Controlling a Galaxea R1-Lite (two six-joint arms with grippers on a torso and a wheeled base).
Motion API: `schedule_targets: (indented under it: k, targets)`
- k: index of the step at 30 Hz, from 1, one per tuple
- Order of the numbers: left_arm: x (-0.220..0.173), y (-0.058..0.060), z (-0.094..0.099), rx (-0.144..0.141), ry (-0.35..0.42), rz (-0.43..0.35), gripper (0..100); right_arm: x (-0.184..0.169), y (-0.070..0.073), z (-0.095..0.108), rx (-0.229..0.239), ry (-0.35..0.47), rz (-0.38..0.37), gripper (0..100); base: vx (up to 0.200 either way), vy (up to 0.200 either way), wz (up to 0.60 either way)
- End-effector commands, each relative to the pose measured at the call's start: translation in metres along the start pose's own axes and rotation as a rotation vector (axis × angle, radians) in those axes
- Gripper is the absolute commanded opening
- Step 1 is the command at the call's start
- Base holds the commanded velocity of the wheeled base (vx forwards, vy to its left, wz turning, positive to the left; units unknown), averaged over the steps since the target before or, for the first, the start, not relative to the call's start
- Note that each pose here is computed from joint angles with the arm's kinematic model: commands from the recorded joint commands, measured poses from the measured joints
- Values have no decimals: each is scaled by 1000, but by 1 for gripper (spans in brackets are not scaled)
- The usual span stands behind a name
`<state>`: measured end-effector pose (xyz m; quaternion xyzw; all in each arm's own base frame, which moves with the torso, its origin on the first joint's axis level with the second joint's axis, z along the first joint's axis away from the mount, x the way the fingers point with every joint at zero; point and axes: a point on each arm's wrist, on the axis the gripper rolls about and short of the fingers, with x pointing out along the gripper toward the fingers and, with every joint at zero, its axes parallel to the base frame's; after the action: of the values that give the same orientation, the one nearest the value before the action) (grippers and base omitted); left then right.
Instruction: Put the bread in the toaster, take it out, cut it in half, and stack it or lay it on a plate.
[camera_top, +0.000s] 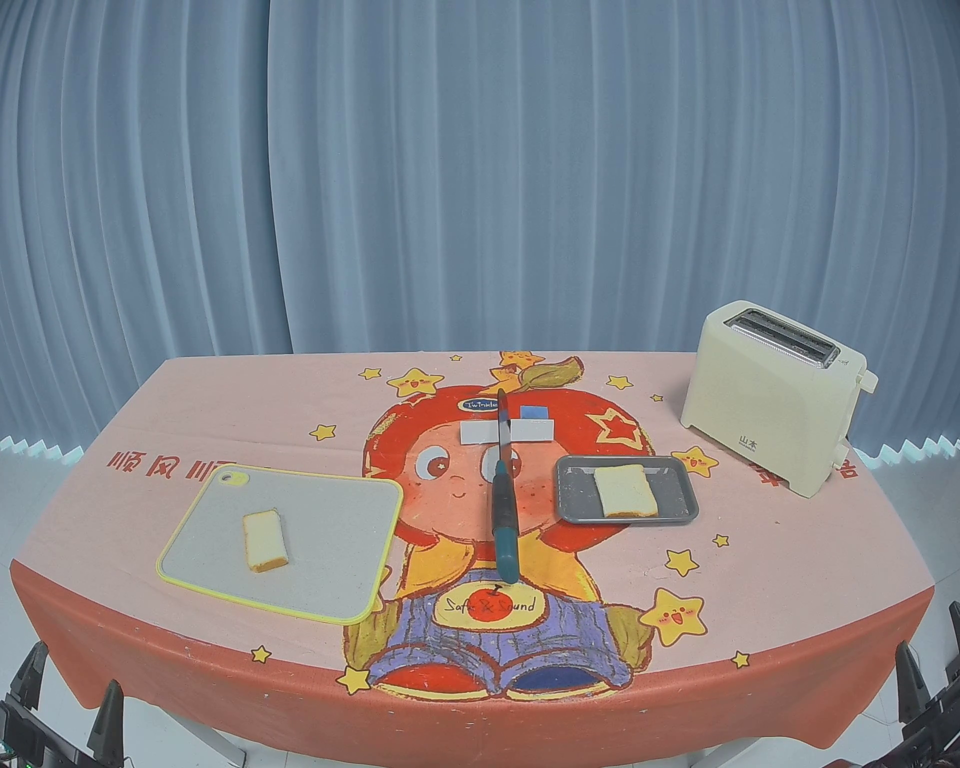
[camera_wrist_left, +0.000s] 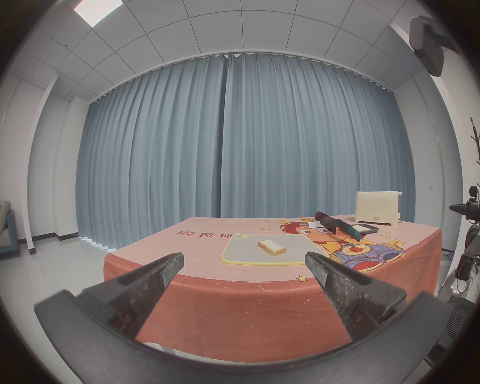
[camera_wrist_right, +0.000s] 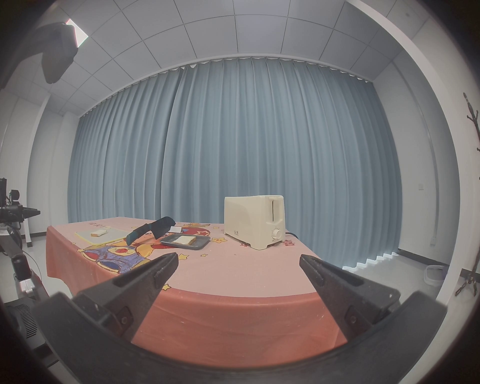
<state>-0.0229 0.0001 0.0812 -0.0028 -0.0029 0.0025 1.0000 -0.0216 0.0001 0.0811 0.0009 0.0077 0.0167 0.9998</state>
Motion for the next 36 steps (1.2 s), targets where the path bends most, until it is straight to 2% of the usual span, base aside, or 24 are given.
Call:
schedule_targets:
  k: [1,5,36]
  targets:
    - [1,0,-5,1,7,1,100,-1,0,-5,1,-20,-12,100,0,0,0]
    - [1,0,-5,-1,7,0,100,-1,0,-5,15,-20,-18,100,0,0,0]
    - [1,0,-5,-2,7,3,100,-1,0,-5,13,-19,-15,100,0,0,0]
